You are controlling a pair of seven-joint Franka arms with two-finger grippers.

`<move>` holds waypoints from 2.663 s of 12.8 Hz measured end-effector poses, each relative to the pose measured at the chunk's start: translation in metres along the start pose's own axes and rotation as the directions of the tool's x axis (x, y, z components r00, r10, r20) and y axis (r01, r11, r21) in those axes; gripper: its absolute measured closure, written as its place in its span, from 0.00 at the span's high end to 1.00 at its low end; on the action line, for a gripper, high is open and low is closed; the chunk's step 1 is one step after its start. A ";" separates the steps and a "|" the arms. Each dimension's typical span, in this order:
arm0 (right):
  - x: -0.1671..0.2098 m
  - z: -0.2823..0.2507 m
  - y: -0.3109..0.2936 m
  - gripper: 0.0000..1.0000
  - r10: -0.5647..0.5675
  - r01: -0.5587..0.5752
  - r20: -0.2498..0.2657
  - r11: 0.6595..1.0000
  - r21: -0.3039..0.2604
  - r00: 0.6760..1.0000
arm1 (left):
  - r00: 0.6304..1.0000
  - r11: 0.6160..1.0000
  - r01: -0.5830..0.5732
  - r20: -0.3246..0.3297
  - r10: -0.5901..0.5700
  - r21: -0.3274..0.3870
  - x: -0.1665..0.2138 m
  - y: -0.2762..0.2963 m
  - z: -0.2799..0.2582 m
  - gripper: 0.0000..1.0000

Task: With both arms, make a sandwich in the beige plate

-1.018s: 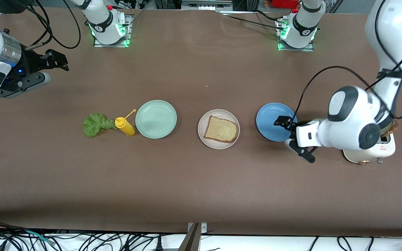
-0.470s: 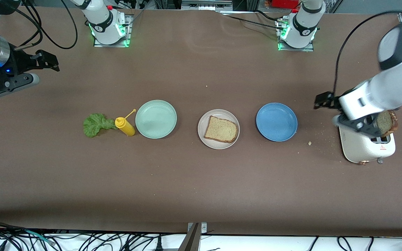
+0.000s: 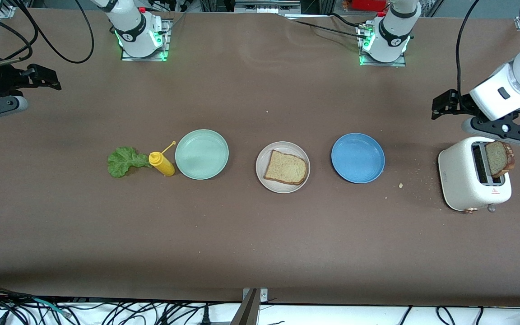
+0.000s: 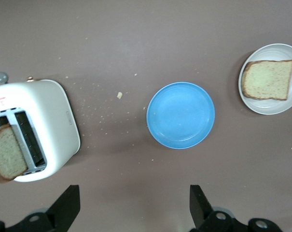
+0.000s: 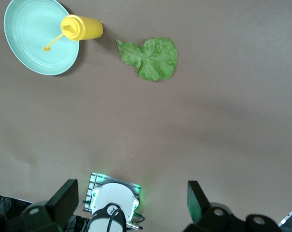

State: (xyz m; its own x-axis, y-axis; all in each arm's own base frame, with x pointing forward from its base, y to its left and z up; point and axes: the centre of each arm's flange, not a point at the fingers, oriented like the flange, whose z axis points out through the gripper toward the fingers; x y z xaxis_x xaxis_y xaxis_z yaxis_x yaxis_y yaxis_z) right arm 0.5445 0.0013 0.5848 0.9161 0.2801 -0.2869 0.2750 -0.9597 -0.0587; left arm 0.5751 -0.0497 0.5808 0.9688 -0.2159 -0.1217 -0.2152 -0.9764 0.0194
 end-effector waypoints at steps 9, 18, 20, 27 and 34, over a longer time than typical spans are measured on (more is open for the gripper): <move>-0.003 0.000 0.012 1.00 0.033 -0.032 -0.021 0.997 0.064 0.999 | 0.998 0.998 0.053 -0.041 -0.052 0.026 -0.037 0.000 -0.025 1.00; -0.001 -0.002 0.014 1.00 0.037 -0.034 -0.047 0.998 0.061 0.998 | 0.996 0.997 0.078 -0.036 -0.079 -0.022 -0.038 -0.011 -0.019 1.00; 0.001 -0.003 0.012 1.00 0.033 -0.029 -0.058 0.996 0.080 0.998 | 0.996 0.997 0.078 -0.036 -0.079 -0.022 -0.038 -0.011 -0.019 1.00; 0.004 -0.008 0.029 1.00 0.064 -0.055 -0.124 0.996 0.071 0.990 | 0.996 0.997 0.078 -0.038 -0.079 -0.021 -0.037 -0.011 -0.020 1.00; 0.009 -0.012 0.030 1.00 0.064 -0.056 -0.164 0.997 0.052 0.984 | 0.996 0.997 0.078 -0.039 -0.078 -0.021 -0.037 -0.010 -0.020 1.00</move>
State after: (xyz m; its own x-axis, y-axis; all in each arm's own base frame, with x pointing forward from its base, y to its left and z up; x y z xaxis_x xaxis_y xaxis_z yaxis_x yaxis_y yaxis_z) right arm 0.5642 -0.0247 0.5915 0.9673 0.2183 -0.1289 0.2075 -0.9739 -0.0924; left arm 0.5437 -0.0316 0.6047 0.9867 -0.1388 -0.0842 -0.1366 -0.9901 0.0309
